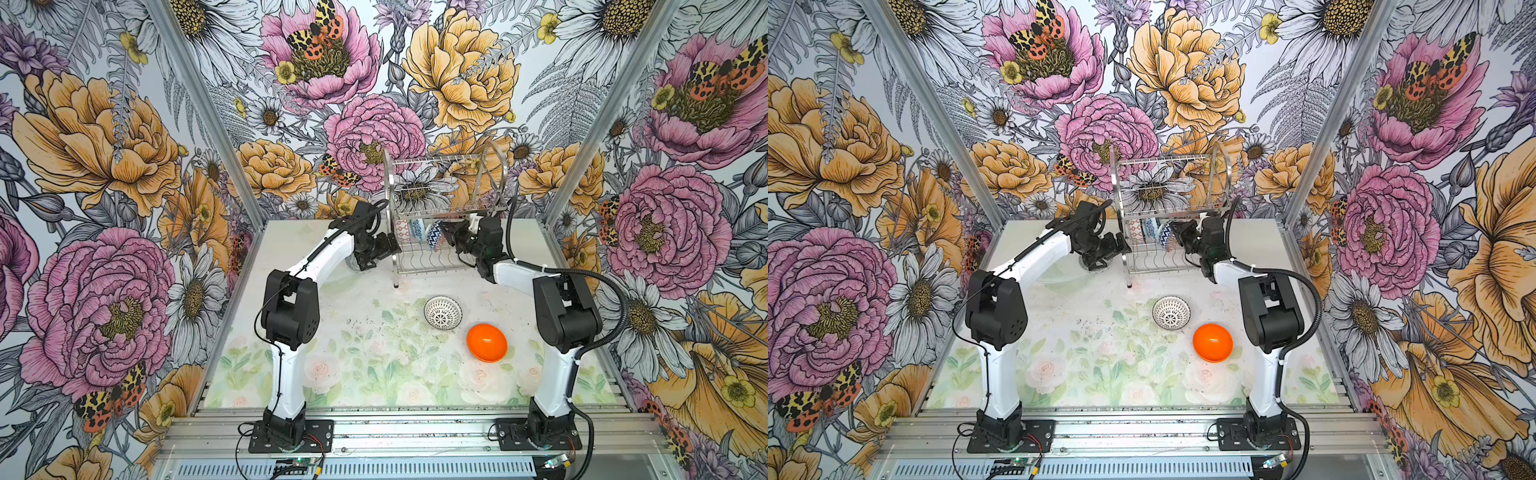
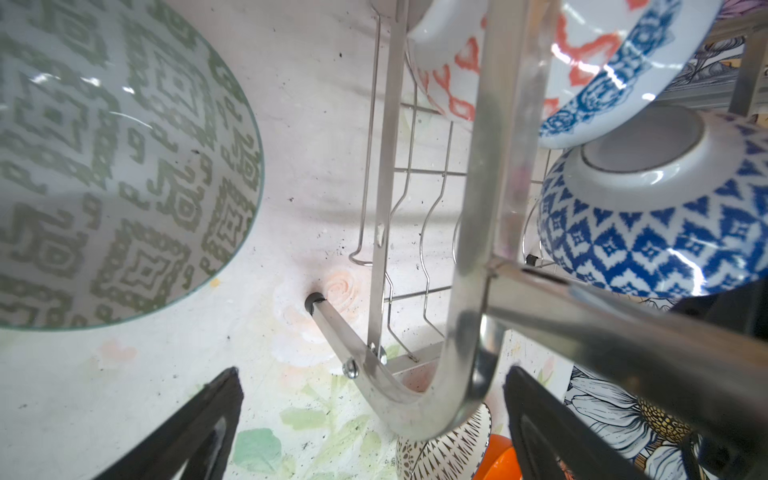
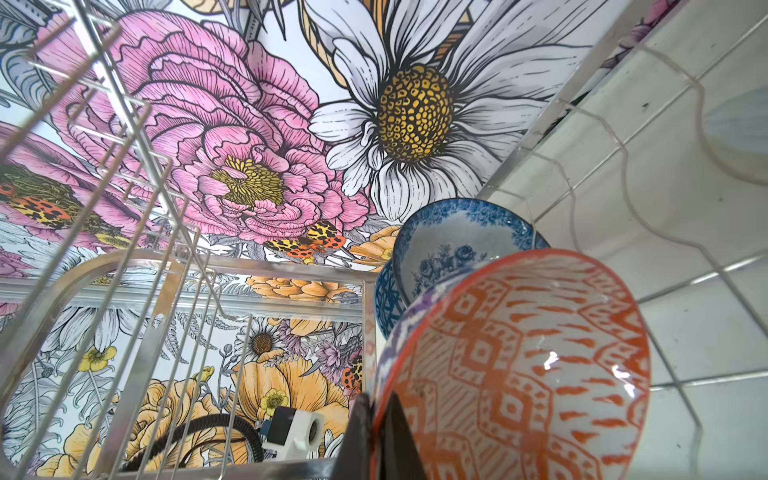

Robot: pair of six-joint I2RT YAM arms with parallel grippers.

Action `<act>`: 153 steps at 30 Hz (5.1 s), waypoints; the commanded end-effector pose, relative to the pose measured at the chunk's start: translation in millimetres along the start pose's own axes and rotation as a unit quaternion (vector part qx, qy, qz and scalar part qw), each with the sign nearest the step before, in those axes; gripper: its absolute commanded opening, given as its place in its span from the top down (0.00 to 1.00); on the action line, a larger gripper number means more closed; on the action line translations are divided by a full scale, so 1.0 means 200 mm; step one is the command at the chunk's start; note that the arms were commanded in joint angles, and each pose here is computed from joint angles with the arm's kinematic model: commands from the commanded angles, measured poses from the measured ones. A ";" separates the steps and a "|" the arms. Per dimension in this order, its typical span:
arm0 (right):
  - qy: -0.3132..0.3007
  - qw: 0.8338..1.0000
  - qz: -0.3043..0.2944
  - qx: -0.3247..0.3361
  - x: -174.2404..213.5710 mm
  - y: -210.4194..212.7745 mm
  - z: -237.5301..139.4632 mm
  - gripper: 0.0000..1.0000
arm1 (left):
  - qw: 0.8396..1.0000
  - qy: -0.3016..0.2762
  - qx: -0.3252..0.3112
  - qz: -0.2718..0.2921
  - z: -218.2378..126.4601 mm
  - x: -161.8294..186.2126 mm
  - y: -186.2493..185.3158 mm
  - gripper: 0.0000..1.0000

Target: Load the bowls into the dish rack

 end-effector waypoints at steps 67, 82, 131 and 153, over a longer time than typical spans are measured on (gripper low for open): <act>-0.220 0.972 0.086 0.014 -0.16 -0.03 0.24 1.00 | 0.998 0.046 -0.010 0.040 0.05 0.19 0.04 0.01; -0.184 0.981 0.060 0.030 -0.11 -0.13 0.29 1.00 | 0.998 0.046 -0.015 0.043 0.05 0.20 0.06 0.01; -0.019 0.997 -0.046 0.052 0.01 -0.30 0.38 0.97 | 0.998 0.046 -0.022 0.043 0.07 0.20 0.07 0.01; -0.036 0.997 -0.057 0.047 -0.09 -0.30 0.37 0.95 | 0.998 0.050 -0.022 0.038 0.08 0.18 0.09 0.01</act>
Point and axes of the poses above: each gripper's point midway between its finger pads, its own z axis out along the fingers, its own y axis along the line the jaws close on, x = y × z, the point moved 7 cm from there along -z, back along the fingers, and after that the axes turned 15 degrees about -z, right-handed, at the moved point
